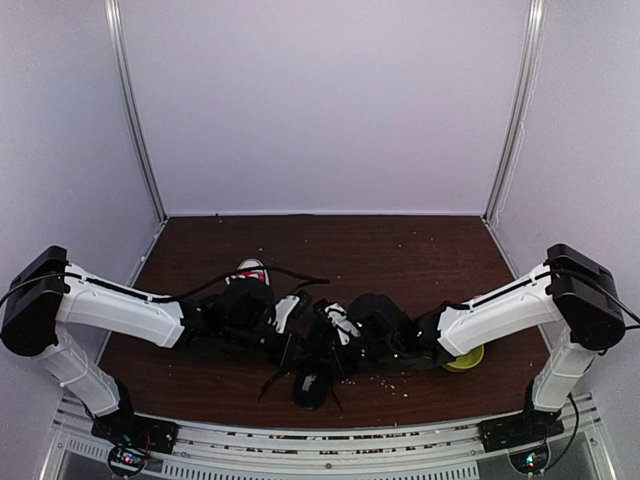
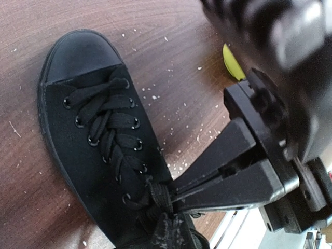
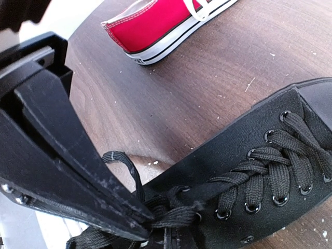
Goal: Tie the shoes
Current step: Cross the half-tied shoelace into a loop with the shoelace.
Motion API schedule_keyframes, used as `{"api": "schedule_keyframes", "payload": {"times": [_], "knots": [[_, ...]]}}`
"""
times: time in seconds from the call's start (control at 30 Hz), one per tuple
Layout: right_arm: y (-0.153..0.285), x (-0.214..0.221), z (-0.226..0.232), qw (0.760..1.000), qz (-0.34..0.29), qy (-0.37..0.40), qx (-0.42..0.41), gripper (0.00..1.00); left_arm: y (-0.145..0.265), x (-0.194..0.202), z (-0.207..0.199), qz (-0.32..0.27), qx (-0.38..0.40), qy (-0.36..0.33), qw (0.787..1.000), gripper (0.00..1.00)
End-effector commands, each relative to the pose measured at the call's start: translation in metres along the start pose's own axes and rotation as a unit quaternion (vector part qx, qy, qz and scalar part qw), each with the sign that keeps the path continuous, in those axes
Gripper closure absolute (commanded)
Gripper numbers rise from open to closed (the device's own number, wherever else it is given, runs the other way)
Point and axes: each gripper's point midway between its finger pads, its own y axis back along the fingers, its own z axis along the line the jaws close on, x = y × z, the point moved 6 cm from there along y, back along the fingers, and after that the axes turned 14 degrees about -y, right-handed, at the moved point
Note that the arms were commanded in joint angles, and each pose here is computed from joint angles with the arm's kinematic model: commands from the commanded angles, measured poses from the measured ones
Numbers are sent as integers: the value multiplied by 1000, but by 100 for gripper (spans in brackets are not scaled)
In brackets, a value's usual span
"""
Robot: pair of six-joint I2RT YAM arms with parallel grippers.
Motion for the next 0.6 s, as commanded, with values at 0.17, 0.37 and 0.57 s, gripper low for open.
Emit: {"api": "schedule_keyframes", "payload": {"times": [0.17, 0.37, 0.57], "knots": [[1, -4, -4, 1000, -27, -11, -7, 100, 29, -19, -2, -51, -34, -23, 998, 77], [1, -3, -4, 1000, -27, -11, -11, 100, 36, -19, 24, -59, -83, 23, 995, 67], [1, -2, -5, 1000, -26, -11, -10, 100, 13, -12, 30, -7, -68, 31, 997, 69]]}}
